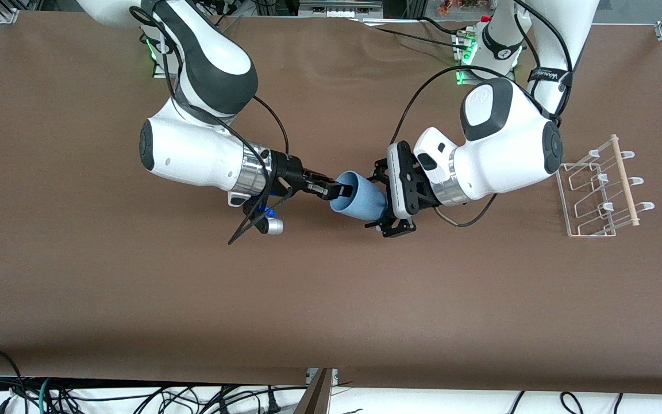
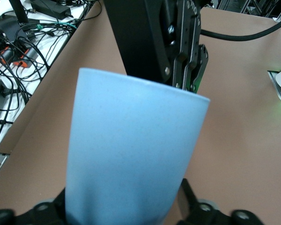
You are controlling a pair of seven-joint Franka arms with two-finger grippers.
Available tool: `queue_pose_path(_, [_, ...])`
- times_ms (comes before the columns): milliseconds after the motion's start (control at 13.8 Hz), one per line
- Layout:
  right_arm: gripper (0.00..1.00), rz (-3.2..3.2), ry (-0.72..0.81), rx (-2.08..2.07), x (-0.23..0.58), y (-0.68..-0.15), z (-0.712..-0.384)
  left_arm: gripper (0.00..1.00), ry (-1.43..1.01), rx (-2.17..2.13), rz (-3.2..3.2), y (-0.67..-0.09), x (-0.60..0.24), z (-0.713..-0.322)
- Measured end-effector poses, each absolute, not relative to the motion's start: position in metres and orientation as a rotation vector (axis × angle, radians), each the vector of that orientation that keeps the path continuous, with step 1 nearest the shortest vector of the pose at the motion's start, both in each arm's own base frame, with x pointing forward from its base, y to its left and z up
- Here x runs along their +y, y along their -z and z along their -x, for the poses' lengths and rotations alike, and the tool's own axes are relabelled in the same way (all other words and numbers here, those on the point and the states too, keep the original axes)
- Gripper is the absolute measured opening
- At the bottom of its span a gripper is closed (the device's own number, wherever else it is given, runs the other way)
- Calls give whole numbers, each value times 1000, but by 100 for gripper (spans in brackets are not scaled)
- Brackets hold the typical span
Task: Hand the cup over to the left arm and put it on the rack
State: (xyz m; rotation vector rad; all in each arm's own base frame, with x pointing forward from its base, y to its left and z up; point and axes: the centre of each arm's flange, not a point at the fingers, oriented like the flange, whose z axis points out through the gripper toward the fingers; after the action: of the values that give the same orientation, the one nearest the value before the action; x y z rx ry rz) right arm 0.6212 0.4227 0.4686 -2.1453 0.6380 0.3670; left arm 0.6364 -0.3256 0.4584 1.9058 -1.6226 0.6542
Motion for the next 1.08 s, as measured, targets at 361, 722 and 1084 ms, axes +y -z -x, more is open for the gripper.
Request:
queue_pose_path(361, [6, 2133, -368, 640, 423, -473, -621, 69, -672, -1624, -1899, -460, -324, -637])
queue_pose_path(722, [34, 2131, -359, 649, 417, -473, -626, 66, -676, -1616, -1885, -465, -328, -635])
queue_pose_path(1084, [88, 2122, -359, 669, 377, -486, -649, 62, -650, -1617, -1876, -467, -323, -634])
